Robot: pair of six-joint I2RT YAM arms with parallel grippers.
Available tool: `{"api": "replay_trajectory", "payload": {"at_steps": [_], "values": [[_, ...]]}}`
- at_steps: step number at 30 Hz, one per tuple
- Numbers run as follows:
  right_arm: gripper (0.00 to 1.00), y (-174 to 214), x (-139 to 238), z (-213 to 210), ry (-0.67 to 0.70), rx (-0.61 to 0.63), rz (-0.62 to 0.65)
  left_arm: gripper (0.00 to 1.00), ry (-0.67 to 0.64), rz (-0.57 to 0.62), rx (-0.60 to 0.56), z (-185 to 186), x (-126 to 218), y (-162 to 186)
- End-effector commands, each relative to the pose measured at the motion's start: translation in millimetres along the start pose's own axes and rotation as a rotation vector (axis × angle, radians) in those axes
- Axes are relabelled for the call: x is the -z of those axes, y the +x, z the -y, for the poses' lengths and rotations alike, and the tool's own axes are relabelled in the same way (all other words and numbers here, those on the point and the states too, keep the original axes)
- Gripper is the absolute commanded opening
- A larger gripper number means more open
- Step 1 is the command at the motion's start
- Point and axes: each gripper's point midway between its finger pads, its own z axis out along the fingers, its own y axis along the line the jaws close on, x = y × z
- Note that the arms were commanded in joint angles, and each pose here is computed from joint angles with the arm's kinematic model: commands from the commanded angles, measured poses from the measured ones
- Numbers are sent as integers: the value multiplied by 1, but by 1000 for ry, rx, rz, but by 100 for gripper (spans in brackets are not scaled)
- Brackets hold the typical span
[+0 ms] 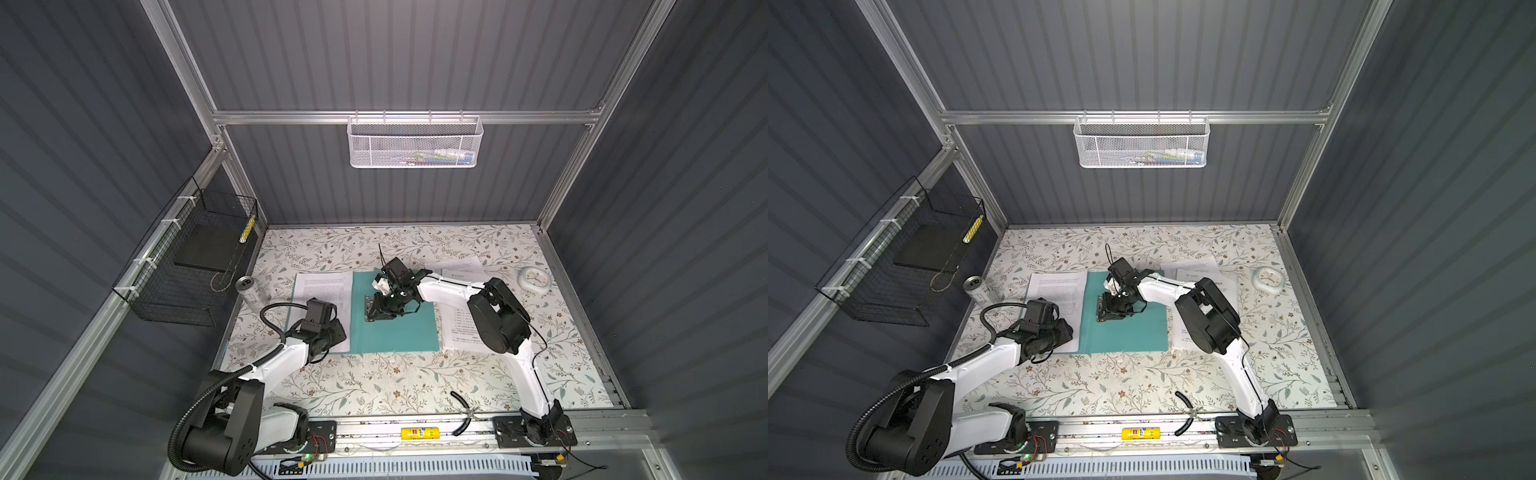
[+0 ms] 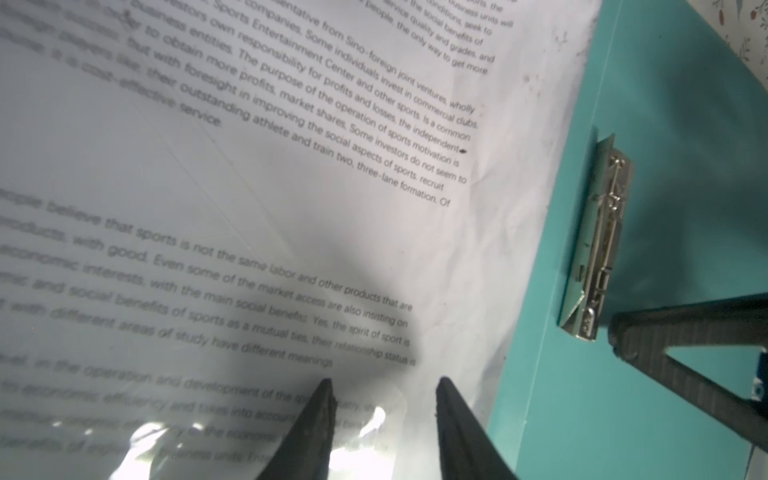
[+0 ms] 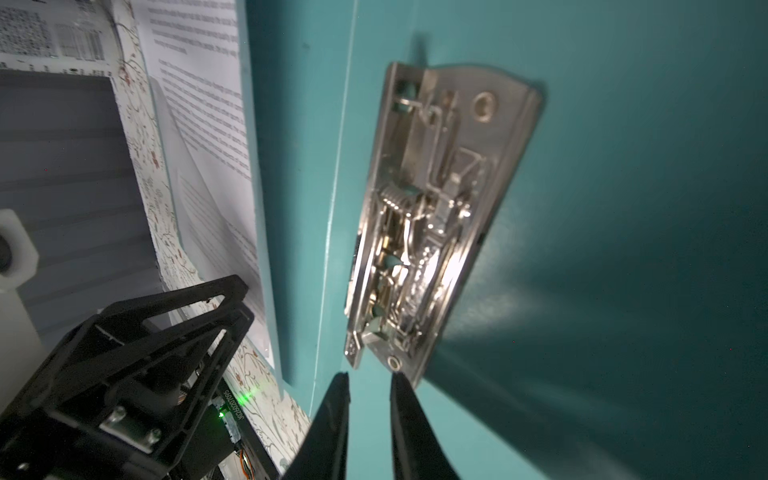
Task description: Put the files into the folder
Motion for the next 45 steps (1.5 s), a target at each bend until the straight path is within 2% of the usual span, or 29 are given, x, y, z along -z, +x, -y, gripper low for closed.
{"api": "replay_trajectory", "payload": {"at_steps": [1, 29, 37, 45], "values": [[23, 0, -3, 1, 29, 15, -11, 41, 7, -1, 22, -3, 1, 3], [11, 6, -21, 5, 39, -7, -53, 41, -1, 20, 24, -6, 4, 2], [10, 16, -27, 21, 74, -31, -83, 41, -22, 13, 33, -10, 2, 3], [9, 32, -34, 56, 155, -69, -134, 41, -47, 3, 35, -13, 0, 3]]}}
